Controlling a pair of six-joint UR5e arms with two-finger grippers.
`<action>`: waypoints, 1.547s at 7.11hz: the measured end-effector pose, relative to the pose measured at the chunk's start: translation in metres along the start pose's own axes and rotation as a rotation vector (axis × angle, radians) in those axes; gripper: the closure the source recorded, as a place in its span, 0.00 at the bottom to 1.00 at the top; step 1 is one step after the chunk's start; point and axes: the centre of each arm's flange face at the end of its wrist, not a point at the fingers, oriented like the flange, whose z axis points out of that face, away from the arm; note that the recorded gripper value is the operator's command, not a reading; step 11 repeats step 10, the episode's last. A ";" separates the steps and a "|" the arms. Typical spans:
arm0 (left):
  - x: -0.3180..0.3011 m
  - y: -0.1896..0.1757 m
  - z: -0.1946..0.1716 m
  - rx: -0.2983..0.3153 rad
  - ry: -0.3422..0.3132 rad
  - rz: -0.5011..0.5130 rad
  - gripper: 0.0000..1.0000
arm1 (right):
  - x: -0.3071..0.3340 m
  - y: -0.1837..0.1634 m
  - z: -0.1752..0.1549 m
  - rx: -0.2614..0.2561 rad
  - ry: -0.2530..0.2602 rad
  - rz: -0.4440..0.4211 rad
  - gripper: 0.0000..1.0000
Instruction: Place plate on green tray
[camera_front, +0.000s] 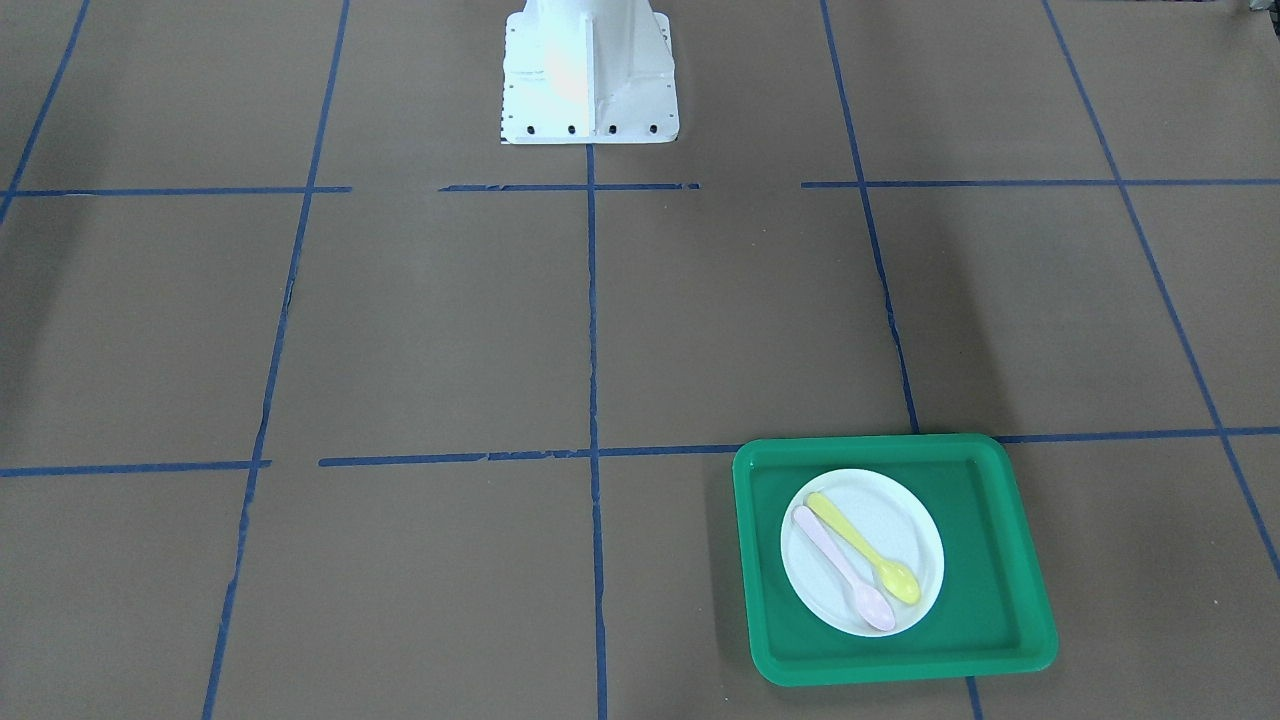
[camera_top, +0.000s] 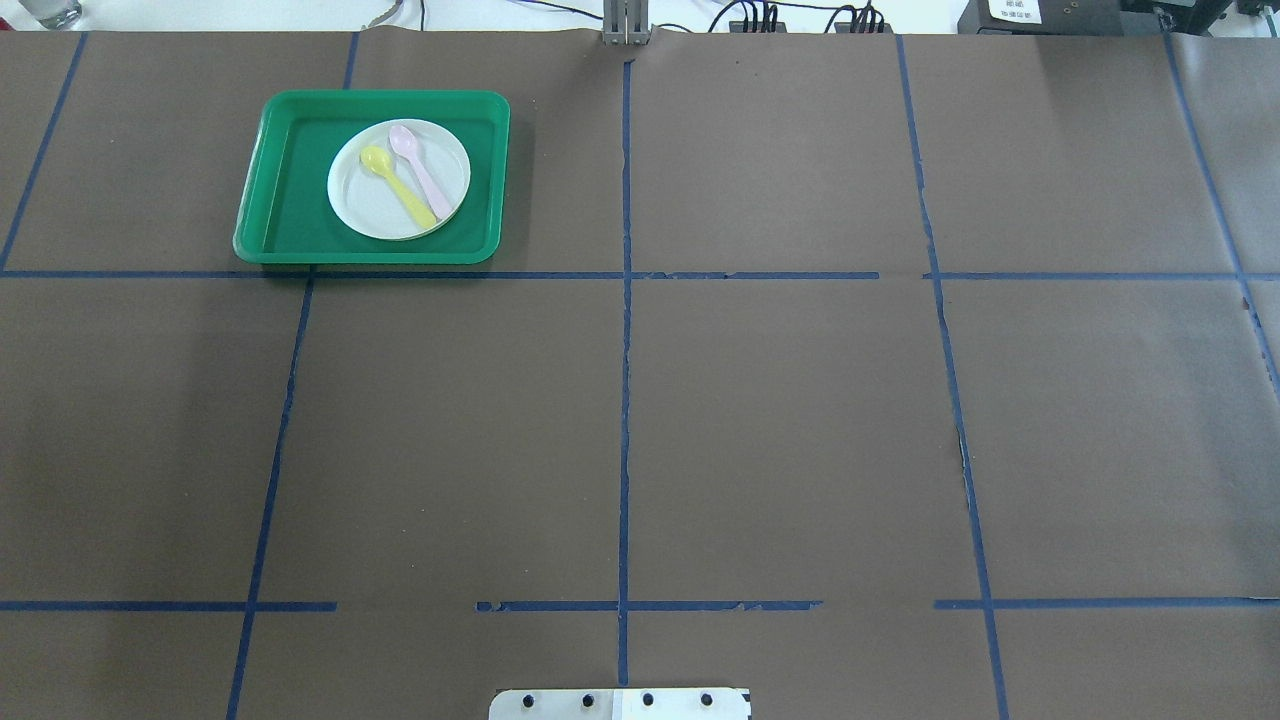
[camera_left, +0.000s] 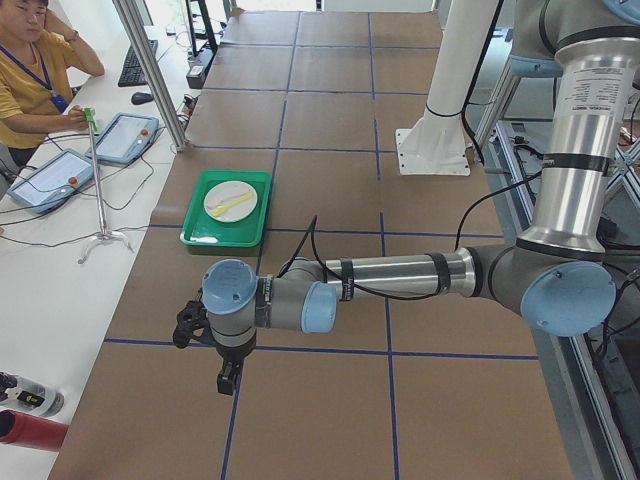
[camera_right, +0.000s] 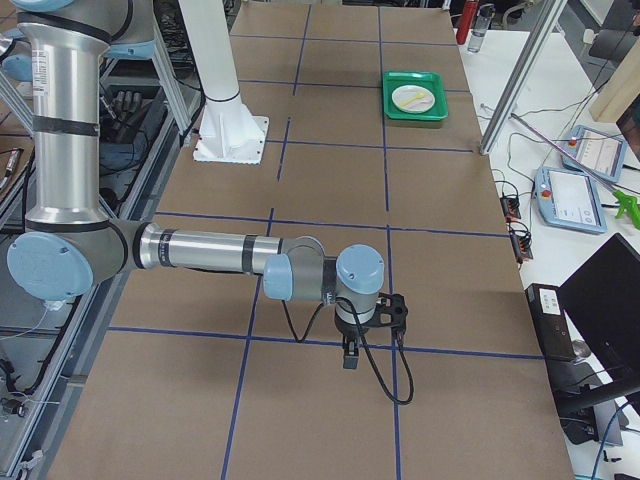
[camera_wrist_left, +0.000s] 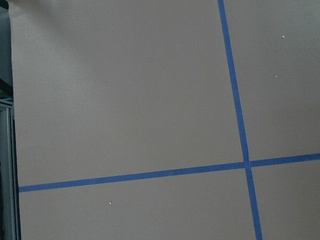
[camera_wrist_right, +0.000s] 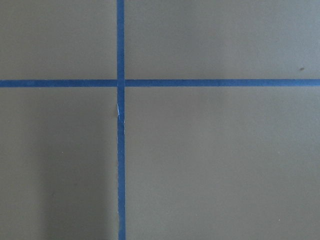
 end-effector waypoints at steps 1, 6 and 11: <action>-0.001 0.008 0.002 0.003 0.000 0.000 0.00 | 0.000 0.000 0.000 0.000 0.000 0.000 0.00; -0.004 0.033 0.010 0.070 -0.008 0.064 0.00 | 0.000 0.000 0.000 0.000 0.000 0.000 0.00; -0.002 0.032 0.007 0.073 -0.007 0.068 0.00 | 0.000 0.000 0.000 0.000 0.000 0.000 0.00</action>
